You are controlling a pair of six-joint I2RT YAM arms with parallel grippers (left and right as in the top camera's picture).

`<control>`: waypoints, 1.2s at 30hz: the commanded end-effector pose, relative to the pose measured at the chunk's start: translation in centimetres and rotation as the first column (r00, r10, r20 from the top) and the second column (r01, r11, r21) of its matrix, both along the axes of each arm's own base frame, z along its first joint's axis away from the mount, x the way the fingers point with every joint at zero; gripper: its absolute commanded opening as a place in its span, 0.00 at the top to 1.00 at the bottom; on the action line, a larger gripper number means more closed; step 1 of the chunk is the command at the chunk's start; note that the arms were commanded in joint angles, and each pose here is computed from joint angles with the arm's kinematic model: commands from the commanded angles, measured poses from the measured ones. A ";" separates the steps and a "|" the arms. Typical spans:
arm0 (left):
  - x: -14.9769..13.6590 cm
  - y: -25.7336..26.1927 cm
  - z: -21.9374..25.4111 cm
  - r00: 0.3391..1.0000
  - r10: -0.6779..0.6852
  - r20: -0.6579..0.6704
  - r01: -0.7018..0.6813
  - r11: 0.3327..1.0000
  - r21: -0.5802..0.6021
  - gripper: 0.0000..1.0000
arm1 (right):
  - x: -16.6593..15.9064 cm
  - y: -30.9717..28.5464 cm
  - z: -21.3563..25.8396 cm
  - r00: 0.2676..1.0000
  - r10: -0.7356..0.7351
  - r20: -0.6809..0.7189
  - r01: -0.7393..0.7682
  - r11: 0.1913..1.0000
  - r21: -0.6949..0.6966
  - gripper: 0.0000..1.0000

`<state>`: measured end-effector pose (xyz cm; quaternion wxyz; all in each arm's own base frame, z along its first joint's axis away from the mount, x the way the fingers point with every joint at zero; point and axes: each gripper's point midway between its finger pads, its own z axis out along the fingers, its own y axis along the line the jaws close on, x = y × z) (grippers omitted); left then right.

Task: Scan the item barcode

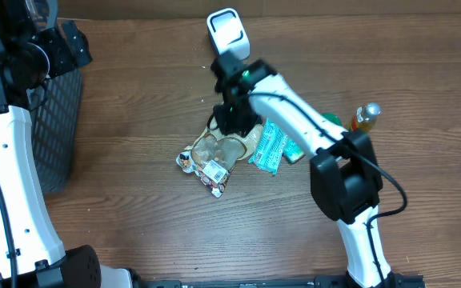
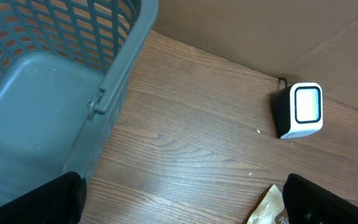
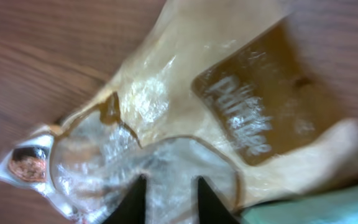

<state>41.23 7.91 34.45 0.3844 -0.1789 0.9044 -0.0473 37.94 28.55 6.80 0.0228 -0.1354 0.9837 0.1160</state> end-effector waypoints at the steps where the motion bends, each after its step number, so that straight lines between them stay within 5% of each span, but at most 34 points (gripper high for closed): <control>1: 0.2 -0.1 0.9 1.000 -0.017 0.023 0.017 1.000 0.013 0.00 | 1.8 -1.2 2.3 0.999 -0.032 0.044 0.032 0.999 0.004 0.50; 4: 0.2 -0.1 0.9 1.000 -0.017 0.023 0.017 1.000 0.013 0.00 | 2.0 -2.6 2.2 0.998 -0.061 0.023 0.061 0.998 -0.009 0.42; 24: 0.2 -0.1 0.9 1.000 -0.017 0.023 0.017 1.000 0.013 0.00 | 2.0 -3.6 2.1 0.997 -0.075 0.004 0.075 0.997 -0.022 0.33; 26: 0.2 -0.1 0.9 1.000 -0.017 0.023 0.017 1.000 0.013 0.00 | 2.0 -3.6 2.1 0.997 -0.075 0.004 0.075 0.997 -0.022 0.28; 29: 0.2 -0.1 0.9 1.000 -0.017 0.023 0.017 1.000 0.013 0.01 | 2.0 -3.6 2.1 0.997 -0.075 0.005 0.075 0.997 -0.022 0.00; 36: 0.2 -0.1 0.9 1.000 -0.017 0.023 0.017 1.000 0.013 0.00 | 2.3 -3.5 2.2 0.997 -0.075 0.017 0.075 0.997 -0.014 0.00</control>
